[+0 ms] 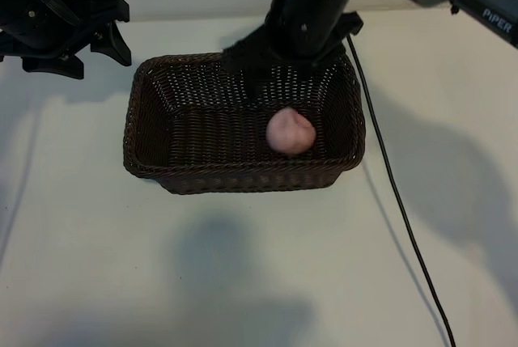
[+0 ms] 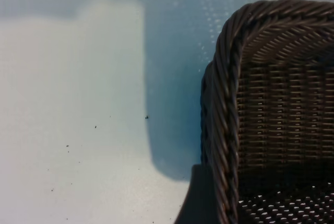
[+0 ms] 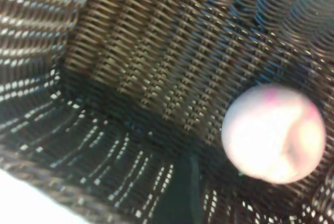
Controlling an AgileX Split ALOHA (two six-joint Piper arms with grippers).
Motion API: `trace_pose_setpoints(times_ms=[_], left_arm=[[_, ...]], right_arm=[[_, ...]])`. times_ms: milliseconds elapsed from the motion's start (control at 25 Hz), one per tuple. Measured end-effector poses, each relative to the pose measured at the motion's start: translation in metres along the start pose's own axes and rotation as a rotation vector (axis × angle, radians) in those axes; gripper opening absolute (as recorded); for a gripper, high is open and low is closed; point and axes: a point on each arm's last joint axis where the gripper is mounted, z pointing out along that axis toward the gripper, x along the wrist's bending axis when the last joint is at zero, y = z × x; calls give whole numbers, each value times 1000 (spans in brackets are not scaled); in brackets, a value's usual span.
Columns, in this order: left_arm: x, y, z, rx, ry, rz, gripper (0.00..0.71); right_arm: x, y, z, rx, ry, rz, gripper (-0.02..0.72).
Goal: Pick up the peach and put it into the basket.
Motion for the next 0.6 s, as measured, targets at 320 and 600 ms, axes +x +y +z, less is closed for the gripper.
trace_pose_setpoints(times_ms=[320,600], left_arm=[[0,0,0,0,0,0,591],[0,0,0,0,0,0,591]], right_arm=[[-13,12,-28,-52,-38,6,598],[-27,13,-28,-52,-81,22,589]])
